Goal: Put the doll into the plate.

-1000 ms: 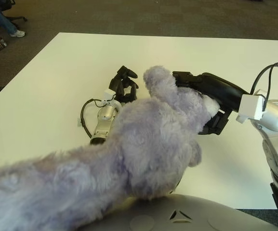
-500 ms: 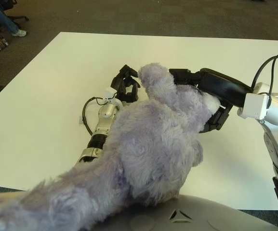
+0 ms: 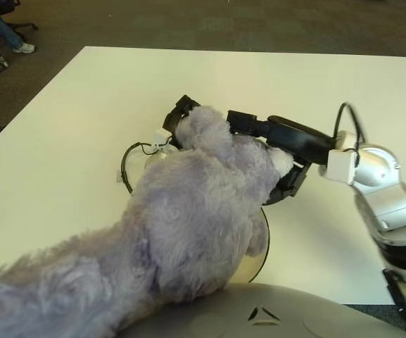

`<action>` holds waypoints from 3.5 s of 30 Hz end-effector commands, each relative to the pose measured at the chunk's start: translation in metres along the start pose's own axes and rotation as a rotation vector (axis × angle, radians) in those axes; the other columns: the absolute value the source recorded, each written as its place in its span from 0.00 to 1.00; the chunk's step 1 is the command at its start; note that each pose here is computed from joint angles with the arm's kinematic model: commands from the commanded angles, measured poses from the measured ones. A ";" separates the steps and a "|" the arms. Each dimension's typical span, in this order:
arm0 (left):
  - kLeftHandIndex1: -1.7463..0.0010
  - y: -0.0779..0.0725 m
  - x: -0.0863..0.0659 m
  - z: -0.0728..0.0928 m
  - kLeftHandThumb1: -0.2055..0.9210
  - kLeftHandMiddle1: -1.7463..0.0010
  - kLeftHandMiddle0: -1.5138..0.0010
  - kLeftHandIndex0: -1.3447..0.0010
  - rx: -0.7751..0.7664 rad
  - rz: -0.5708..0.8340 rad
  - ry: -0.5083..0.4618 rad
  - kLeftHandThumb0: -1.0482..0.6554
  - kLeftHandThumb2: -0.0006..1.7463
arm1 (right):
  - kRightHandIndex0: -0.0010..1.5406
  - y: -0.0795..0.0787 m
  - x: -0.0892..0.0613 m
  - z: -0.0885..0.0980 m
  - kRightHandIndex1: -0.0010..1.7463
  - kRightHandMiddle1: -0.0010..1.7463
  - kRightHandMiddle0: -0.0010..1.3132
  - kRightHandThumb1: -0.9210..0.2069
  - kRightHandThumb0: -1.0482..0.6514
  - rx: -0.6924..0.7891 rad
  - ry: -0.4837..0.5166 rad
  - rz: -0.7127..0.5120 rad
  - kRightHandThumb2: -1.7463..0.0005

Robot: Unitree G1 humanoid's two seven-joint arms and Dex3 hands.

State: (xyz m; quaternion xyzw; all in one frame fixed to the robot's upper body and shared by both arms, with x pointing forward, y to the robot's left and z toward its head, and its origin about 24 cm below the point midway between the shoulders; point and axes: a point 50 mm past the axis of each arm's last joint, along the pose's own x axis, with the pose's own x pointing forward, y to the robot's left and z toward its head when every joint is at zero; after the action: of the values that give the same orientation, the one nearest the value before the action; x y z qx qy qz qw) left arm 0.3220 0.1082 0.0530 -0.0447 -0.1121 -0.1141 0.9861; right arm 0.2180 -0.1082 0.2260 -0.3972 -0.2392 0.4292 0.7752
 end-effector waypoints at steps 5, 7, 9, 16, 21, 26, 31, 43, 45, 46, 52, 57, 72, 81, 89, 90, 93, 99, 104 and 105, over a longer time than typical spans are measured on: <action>0.00 0.004 -0.022 -0.024 0.43 0.00 0.65 0.62 -0.030 0.033 0.086 0.61 0.78 | 0.04 -0.007 -0.002 0.005 0.10 0.07 0.00 0.37 0.44 0.010 -0.022 -0.027 0.42; 0.00 0.005 -0.022 -0.024 0.43 0.00 0.65 0.62 -0.025 0.024 0.077 0.61 0.78 | 0.05 -0.009 -0.004 0.004 0.07 0.06 0.00 0.32 0.42 0.025 -0.019 -0.011 0.44; 0.00 0.005 -0.022 -0.023 0.43 0.00 0.65 0.62 -0.025 0.014 0.069 0.61 0.78 | 0.05 -0.011 -0.005 0.003 0.06 0.06 0.00 0.29 0.40 0.028 -0.014 -0.002 0.46; 0.00 0.005 -0.023 -0.022 0.43 0.00 0.65 0.62 -0.036 -0.011 0.054 0.61 0.78 | 0.06 -0.012 -0.005 0.004 0.04 0.08 0.00 0.25 0.38 0.031 -0.014 0.004 0.48; 0.00 0.005 -0.024 -0.021 0.44 0.00 0.66 0.63 -0.050 -0.015 0.044 0.61 0.77 | 0.06 -0.012 -0.005 0.004 0.04 0.08 0.00 0.25 0.38 0.032 -0.014 0.004 0.49; 0.00 0.004 -0.024 -0.021 0.45 0.00 0.66 0.63 -0.052 -0.002 0.039 0.61 0.77 | 0.06 -0.012 -0.005 0.004 0.04 0.08 0.00 0.25 0.38 0.032 -0.014 0.005 0.49; 0.00 0.004 -0.025 -0.021 0.45 0.00 0.66 0.63 -0.035 0.005 0.043 0.61 0.77 | 0.07 -0.012 -0.005 0.004 0.03 0.08 0.00 0.25 0.38 0.032 -0.014 0.005 0.49; 0.00 0.004 -0.025 -0.021 0.45 0.00 0.66 0.63 -0.031 -0.002 0.058 0.61 0.77 | 0.07 -0.012 -0.005 0.004 0.03 0.08 0.00 0.25 0.38 0.032 -0.014 0.005 0.49; 0.00 0.004 -0.025 -0.021 0.45 0.00 0.66 0.63 -0.029 -0.003 0.059 0.61 0.77 | 0.07 -0.012 -0.005 0.004 0.03 0.08 0.00 0.25 0.38 0.032 -0.014 0.005 0.49; 0.00 0.004 -0.025 -0.021 0.45 0.00 0.66 0.63 -0.028 -0.002 0.060 0.61 0.77 | 0.07 -0.012 -0.005 0.004 0.03 0.08 0.00 0.25 0.38 0.032 -0.014 0.005 0.49; 0.00 0.005 -0.025 -0.023 0.45 0.00 0.66 0.63 -0.027 0.005 0.068 0.61 0.77 | 0.07 -0.012 -0.005 0.004 0.03 0.08 0.00 0.25 0.38 0.032 -0.014 0.005 0.49; 0.00 0.006 -0.026 -0.023 0.46 0.00 0.66 0.63 -0.035 0.020 0.069 0.61 0.77 | 0.07 -0.013 -0.005 0.004 0.03 0.08 0.00 0.25 0.38 0.032 -0.015 0.004 0.49; 0.00 0.008 -0.026 -0.021 0.46 0.00 0.67 0.64 0.007 0.040 0.066 0.61 0.76 | 0.07 -0.012 -0.002 0.006 0.02 0.08 0.00 0.25 0.38 0.033 -0.017 0.006 0.49; 0.00 0.010 -0.027 -0.021 0.46 0.00 0.66 0.63 0.038 0.044 0.077 0.61 0.77 | 0.07 -0.012 0.000 0.008 0.02 0.08 0.00 0.25 0.38 0.032 -0.018 0.006 0.49; 0.00 0.010 -0.028 -0.019 0.46 0.00 0.66 0.63 0.047 0.046 0.080 0.61 0.77 | 0.07 -0.012 0.001 0.009 0.02 0.08 0.00 0.25 0.38 0.032 -0.019 0.007 0.49; 0.00 0.011 -0.029 -0.019 0.46 0.00 0.66 0.63 0.047 0.046 0.080 0.61 0.77 | 0.07 -0.011 0.001 0.009 0.02 0.08 0.00 0.25 0.38 0.032 -0.019 0.007 0.49; 0.00 0.011 -0.029 -0.019 0.45 0.00 0.66 0.63 0.048 0.047 0.083 0.61 0.77 | 0.07 -0.011 0.001 0.010 0.02 0.08 0.00 0.25 0.38 0.032 -0.020 0.007 0.49; 0.00 0.012 -0.030 -0.019 0.45 0.00 0.66 0.63 0.047 0.048 0.089 0.61 0.77 | 0.07 -0.011 0.002 0.011 0.02 0.08 0.00 0.25 0.38 0.032 -0.020 0.007 0.49; 0.00 0.012 -0.030 -0.018 0.45 0.00 0.66 0.63 0.044 0.048 0.094 0.61 0.77 | 0.08 -0.011 0.002 0.011 0.02 0.08 0.00 0.25 0.38 0.032 -0.020 0.007 0.49; 0.00 0.012 -0.030 -0.018 0.45 0.00 0.66 0.63 0.044 0.048 0.095 0.61 0.77 | 0.08 -0.011 0.002 0.011 0.02 0.08 0.00 0.25 0.38 0.033 -0.020 0.007 0.49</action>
State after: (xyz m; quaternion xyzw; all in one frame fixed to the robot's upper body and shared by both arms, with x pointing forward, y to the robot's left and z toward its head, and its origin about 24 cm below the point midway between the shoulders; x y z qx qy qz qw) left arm 0.3143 0.1170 0.0558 -0.0190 -0.1215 -0.1037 0.9870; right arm 0.2177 -0.1068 0.2368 -0.3771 -0.2263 0.4462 0.7794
